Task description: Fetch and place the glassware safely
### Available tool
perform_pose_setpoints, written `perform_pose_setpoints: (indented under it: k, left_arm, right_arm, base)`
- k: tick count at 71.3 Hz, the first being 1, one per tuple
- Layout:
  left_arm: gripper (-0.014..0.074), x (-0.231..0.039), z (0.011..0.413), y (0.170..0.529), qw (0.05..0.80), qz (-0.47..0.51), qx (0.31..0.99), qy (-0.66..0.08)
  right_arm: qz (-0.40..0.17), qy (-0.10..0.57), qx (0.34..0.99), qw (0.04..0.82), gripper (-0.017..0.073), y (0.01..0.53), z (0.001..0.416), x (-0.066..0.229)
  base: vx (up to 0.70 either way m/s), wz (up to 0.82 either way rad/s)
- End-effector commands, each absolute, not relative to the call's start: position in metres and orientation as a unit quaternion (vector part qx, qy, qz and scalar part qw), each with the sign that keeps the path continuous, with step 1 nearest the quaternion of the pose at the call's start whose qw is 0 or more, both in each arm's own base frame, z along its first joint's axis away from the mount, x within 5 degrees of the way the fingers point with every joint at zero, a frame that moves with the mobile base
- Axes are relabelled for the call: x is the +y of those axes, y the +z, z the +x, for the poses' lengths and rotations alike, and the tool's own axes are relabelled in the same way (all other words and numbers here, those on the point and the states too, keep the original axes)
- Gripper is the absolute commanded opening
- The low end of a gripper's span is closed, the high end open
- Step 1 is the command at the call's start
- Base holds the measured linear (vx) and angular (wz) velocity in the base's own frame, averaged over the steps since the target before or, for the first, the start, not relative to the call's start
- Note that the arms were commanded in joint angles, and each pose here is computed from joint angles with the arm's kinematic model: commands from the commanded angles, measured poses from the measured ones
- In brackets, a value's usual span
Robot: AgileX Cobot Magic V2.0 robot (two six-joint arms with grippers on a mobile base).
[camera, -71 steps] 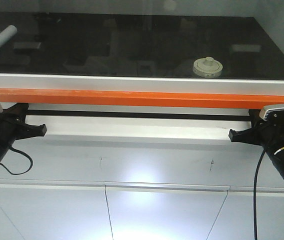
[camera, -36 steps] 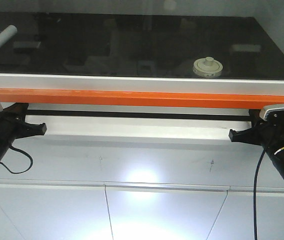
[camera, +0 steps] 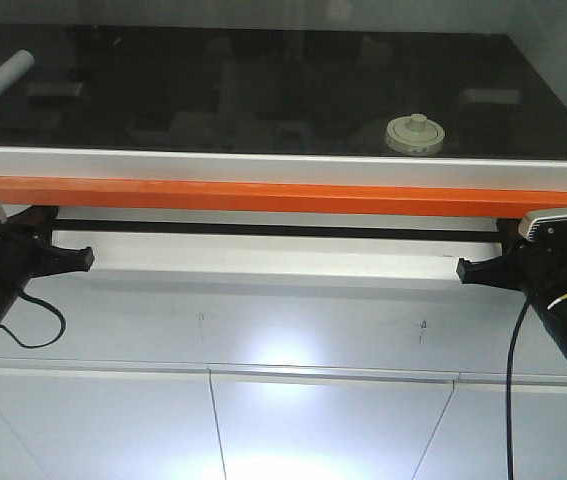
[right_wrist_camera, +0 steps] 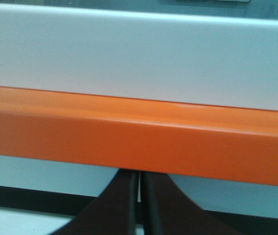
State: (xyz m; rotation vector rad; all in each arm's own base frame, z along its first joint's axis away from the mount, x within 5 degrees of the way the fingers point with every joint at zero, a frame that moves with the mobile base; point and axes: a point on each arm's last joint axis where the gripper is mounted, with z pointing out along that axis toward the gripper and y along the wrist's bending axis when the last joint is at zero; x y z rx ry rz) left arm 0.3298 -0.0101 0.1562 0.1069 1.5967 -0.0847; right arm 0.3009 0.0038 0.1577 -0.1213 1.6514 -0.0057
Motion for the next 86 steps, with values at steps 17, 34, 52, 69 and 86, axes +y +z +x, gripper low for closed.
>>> perform_pose_setpoints:
  k: [17, 34, 52, 69, 86]
  left_arm:
    - [-0.0007, -0.011, 0.326, 0.212, 0.799, 0.049, 0.599, -0.042]
    - [-0.0007, -0.011, 0.323, 0.222, 0.805, 0.049, 0.590, -0.041]
    - [-0.0007, -0.011, 0.320, 0.233, 0.814, 0.050, 0.577, -0.040]
    - [-0.0007, -0.011, 0.315, 0.246, 0.821, 0.051, 0.568, -0.037]
    - [-0.0007, -0.010, 0.317, 0.264, 0.831, 0.052, 0.553, -0.035]
  right_arm:
    - [-0.045, 0.000, 0.624, 0.780, -0.0001, 0.199, 0.303, 0.003]
    - [-0.046, -0.001, 0.610, 0.791, -0.0001, 0.209, 0.300, 0.003]
    - [-0.048, -0.005, 0.600, 0.798, -0.0001, 0.226, 0.294, 0.003]
    - [-0.049, -0.007, 0.590, 0.806, -0.0001, 0.240, 0.294, 0.003]
    - [-0.066, -0.007, 0.578, 0.814, -0.0001, 0.262, 0.303, 0.005]
  base:
    - [0.00, 0.00]
    - [0.00, 0.00]
    - [0.00, 0.00]
    - [0.00, 0.00]
    - [0.00, 0.00]
